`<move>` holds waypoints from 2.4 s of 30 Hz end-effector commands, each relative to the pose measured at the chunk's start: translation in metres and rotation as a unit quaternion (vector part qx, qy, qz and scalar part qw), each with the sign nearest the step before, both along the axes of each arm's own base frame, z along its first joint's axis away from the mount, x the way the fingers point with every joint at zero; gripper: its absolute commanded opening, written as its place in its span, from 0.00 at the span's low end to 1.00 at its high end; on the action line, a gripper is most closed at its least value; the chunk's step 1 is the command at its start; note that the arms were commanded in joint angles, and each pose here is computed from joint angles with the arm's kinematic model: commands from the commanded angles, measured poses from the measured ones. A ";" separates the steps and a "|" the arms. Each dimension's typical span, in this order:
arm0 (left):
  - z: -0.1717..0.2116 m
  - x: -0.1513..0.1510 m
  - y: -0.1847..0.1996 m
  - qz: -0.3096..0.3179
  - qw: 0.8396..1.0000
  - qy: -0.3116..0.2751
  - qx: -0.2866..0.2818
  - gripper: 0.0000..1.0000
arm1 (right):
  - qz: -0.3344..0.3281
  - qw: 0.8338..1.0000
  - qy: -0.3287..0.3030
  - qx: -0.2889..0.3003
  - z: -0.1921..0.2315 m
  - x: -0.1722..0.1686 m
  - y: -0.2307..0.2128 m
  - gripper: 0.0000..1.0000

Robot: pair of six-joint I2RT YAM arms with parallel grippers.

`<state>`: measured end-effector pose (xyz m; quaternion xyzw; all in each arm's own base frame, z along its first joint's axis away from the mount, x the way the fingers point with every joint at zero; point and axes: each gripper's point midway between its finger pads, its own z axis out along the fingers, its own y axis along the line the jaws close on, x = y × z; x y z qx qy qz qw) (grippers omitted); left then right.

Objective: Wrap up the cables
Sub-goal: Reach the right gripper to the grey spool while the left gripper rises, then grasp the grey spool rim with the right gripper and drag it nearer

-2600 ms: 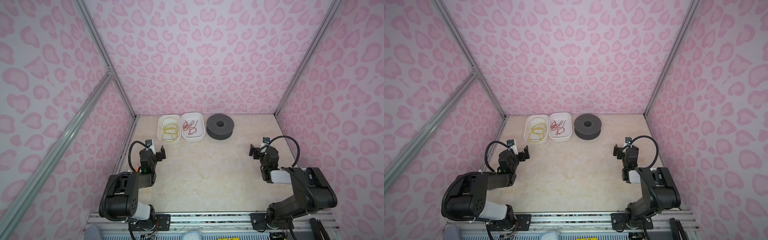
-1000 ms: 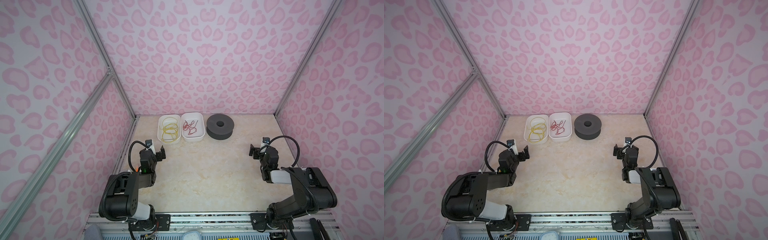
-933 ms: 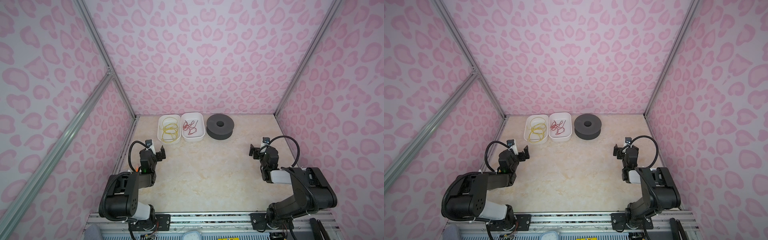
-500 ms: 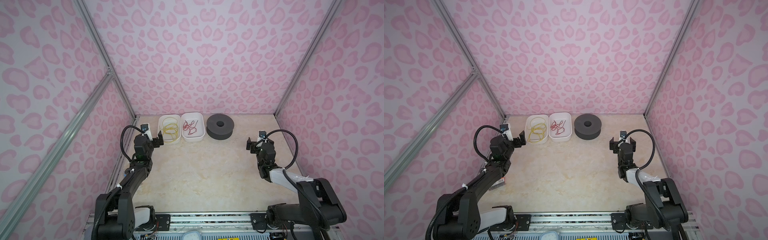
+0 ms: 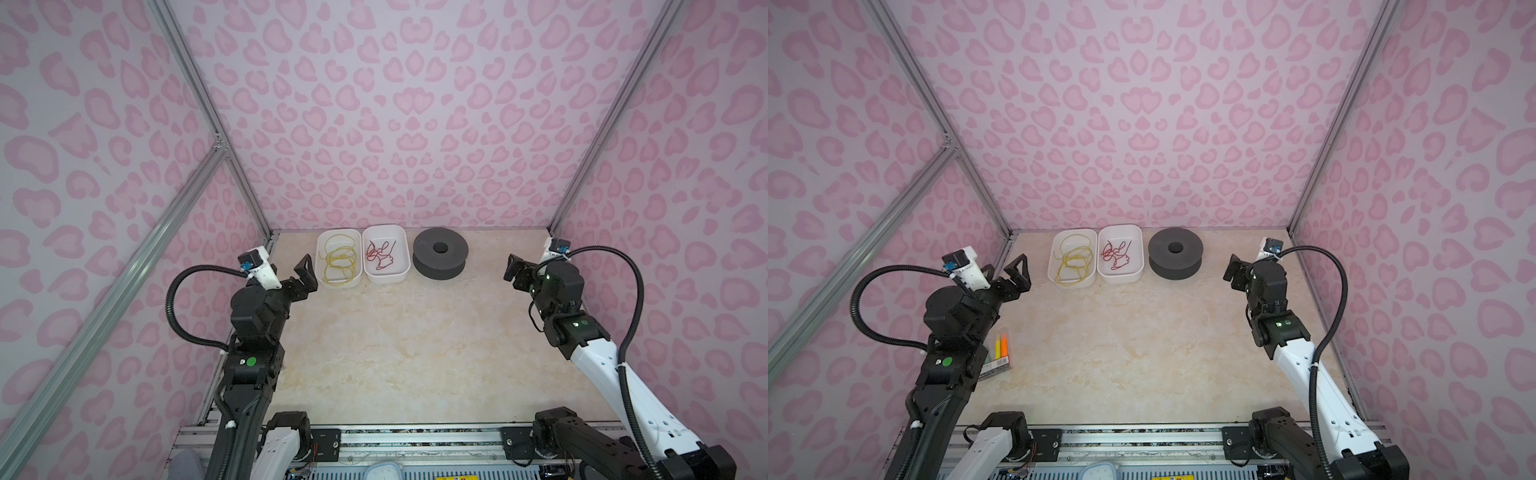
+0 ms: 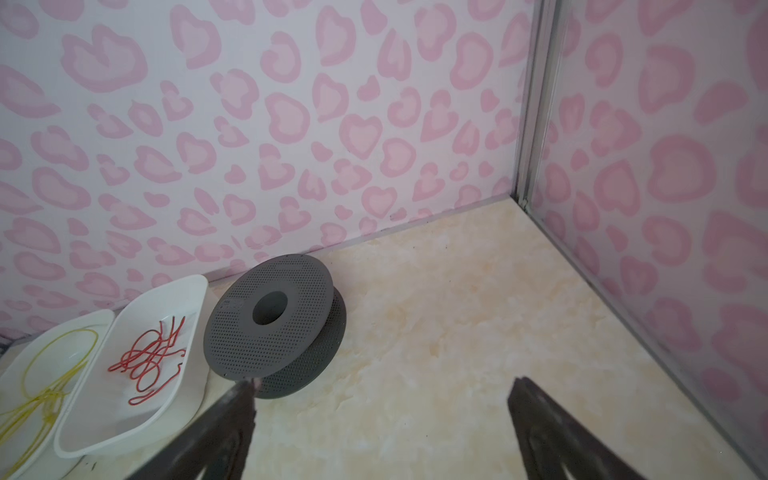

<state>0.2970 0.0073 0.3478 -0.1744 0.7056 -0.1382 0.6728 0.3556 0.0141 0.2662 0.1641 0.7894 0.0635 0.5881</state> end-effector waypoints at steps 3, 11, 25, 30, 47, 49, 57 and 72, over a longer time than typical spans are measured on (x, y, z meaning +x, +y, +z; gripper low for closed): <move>-0.049 -0.026 0.018 0.063 0.989 0.020 -0.134 0.98 | -0.003 0.995 -0.002 0.095 -0.016 -0.001 0.004 0.86; -0.100 -0.009 0.005 0.041 0.979 0.104 -0.168 1.00 | 0.069 0.977 0.094 0.178 -0.077 0.030 0.047 0.77; -0.100 0.015 -0.104 -0.269 0.938 0.101 -0.196 0.98 | 0.146 0.912 0.086 0.374 -0.134 0.127 0.087 0.76; -0.085 0.006 -0.139 -0.340 0.921 0.075 -0.174 0.97 | 0.156 0.881 0.068 0.442 -0.157 0.163 0.093 0.73; -0.113 0.059 -0.145 -0.308 0.920 0.135 -0.201 1.00 | 0.175 0.833 0.043 0.522 -0.173 0.214 0.111 0.51; -0.113 0.060 -0.144 -0.306 0.921 0.137 -0.198 1.00 | 0.185 0.829 0.041 0.526 -0.171 0.218 0.115 0.44; -0.112 0.060 -0.145 -0.306 0.921 0.140 -0.197 1.00 | 0.183 0.809 0.027 0.557 -0.177 0.219 0.112 0.24; -0.100 0.047 -0.139 -0.301 0.926 0.131 -0.187 1.00 | 0.185 0.798 0.002 0.573 -0.158 0.205 0.098 0.00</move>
